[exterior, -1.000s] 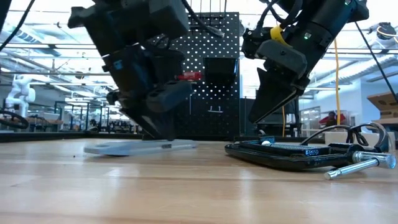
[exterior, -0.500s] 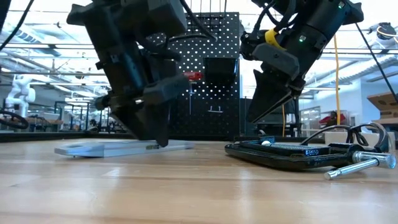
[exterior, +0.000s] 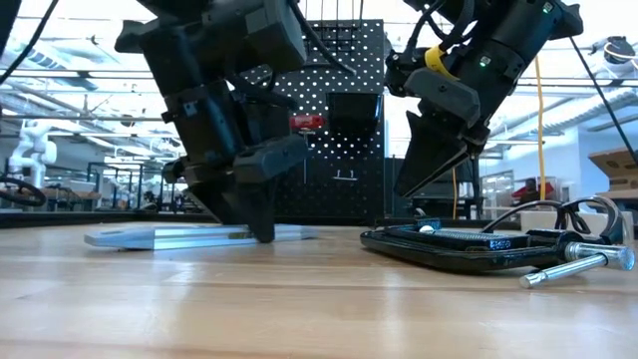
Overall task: Hang tools onto peg board
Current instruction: Put the torpedo level into the left black bin on the peg board
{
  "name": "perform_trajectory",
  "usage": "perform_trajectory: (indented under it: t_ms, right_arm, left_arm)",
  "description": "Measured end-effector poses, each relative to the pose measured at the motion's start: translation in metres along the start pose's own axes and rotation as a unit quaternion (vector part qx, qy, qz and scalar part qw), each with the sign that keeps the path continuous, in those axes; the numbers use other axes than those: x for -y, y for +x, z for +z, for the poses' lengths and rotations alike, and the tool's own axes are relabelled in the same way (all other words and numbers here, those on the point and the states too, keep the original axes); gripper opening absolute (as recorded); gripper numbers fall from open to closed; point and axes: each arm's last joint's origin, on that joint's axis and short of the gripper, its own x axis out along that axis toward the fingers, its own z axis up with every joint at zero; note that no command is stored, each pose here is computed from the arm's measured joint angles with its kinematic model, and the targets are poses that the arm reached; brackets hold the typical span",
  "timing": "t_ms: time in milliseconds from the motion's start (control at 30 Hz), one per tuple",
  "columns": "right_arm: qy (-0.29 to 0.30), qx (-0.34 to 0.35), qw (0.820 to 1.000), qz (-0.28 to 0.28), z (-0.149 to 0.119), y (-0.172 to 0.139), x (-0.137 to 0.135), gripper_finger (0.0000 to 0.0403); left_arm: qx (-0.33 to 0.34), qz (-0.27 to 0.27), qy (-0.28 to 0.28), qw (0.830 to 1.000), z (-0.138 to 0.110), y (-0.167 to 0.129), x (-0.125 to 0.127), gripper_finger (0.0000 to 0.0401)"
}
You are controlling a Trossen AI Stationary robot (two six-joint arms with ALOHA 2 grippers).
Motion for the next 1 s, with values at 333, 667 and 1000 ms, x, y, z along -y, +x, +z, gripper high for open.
perform_trajectory:
  t_ms: [333, 667, 1000]
  right_arm:
    - [0.002, 0.001, 1.0, 0.0, 0.0, 0.0, 0.0, 0.0127]
    - [0.01, 0.002, 1.0, 0.002, 0.0, 0.0, 0.0, 0.0127]
    - [0.009, 0.096, 0.995, 0.032, 0.017, -0.002, -0.011, 0.0127]
  left_arm:
    - [0.034, -0.003, 0.031, 0.999, 0.003, -0.012, 0.001, 0.018]
    - [0.075, 0.01, 0.05, 0.996, 0.01, -0.036, -0.007, 0.0133]
    - [0.132, -0.066, 0.042, 0.988, 0.031, -0.111, -0.03, 0.0132]
